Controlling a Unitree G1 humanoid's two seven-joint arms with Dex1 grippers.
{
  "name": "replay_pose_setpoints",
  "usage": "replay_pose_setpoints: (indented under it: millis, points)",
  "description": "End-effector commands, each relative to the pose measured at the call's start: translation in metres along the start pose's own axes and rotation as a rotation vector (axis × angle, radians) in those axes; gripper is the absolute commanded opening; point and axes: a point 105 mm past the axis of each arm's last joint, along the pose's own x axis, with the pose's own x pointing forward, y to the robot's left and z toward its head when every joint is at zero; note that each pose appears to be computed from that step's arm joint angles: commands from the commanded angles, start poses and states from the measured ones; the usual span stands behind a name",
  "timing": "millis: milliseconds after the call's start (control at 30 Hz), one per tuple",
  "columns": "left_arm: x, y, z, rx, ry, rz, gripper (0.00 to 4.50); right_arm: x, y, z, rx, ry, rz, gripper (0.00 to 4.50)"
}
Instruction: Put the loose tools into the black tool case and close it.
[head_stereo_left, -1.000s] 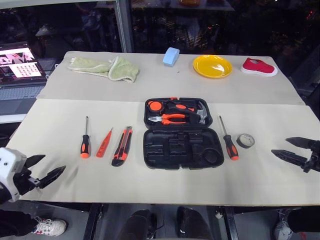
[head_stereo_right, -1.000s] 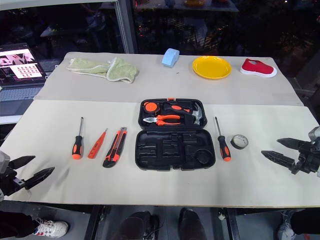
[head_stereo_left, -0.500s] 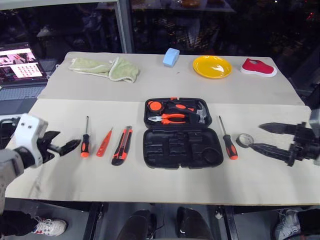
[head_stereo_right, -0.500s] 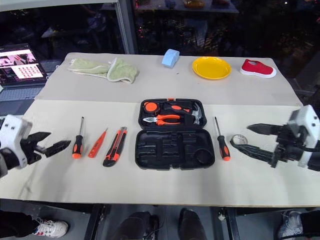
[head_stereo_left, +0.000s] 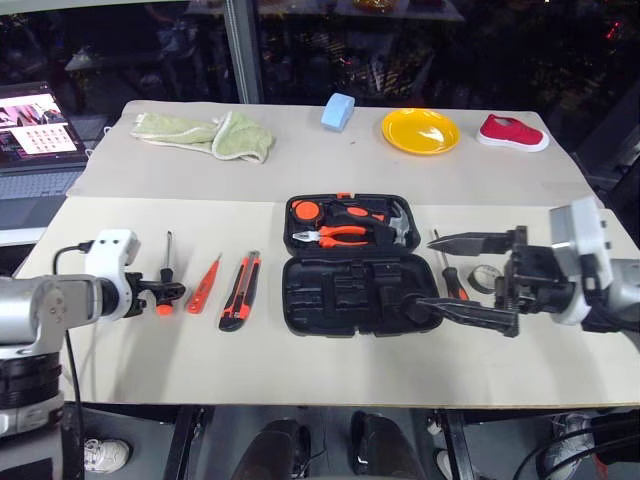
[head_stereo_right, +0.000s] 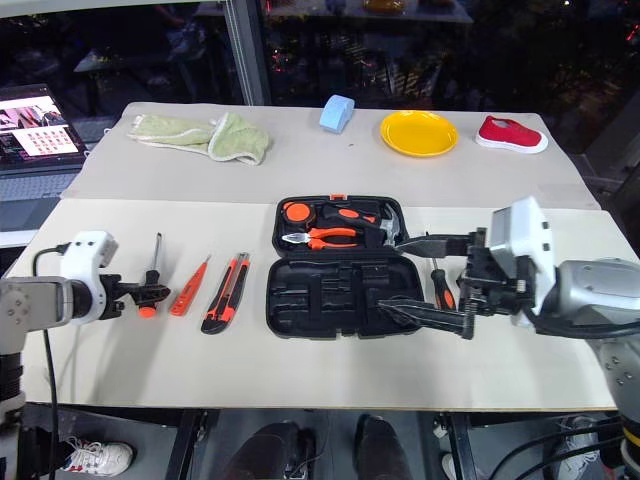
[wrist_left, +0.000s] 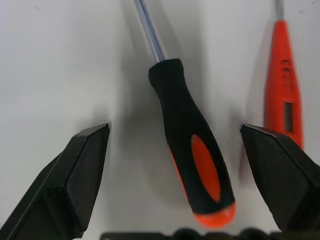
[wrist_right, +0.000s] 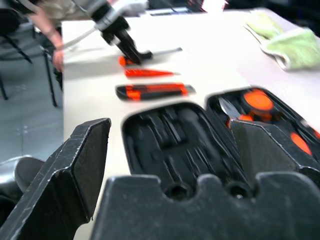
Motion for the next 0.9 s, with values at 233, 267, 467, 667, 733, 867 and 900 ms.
replay_pose_setpoints:
  millis: [233, 267, 467, 667, 733, 867, 900]
  points:
    - [0.008, 0.035, -0.011, -0.083, 0.04, 0.085, 1.1, -0.003, 0.006, 0.006, -0.036, -0.007, 0.011, 4.5]
    - [0.008, 0.036, -0.007, -0.083, 0.028, 0.084, 0.81, -0.004, 0.007, 0.005, -0.033, -0.004, 0.007, 4.5]
    - [0.003, 0.021, 0.064, 0.14, -0.206, 0.001, 0.8, -0.012, 0.008, 0.002, -0.033, 0.024, -0.043, 4.5]
    - [-0.01, -0.087, 0.137, 0.69, -0.412, -0.384, 0.8, -0.021, 0.015, -0.004, 0.0, 0.039, -0.115, 4.5]
    - [-0.011, -0.122, 0.136, 0.863, -0.399, -0.524, 0.8, -0.023, 0.019, -0.006, 0.009, 0.047, -0.133, 4.5]
    - [-0.004, -0.175, 0.118, 1.102, -0.297, -0.729, 0.8, -0.027, 0.023, -0.01, 0.018, 0.062, -0.187, 4.5]
    - [-0.001, -0.184, 0.111, 1.153, -0.267, -0.766, 0.8, -0.028, 0.024, -0.01, 0.02, 0.063, -0.201, 4.5]
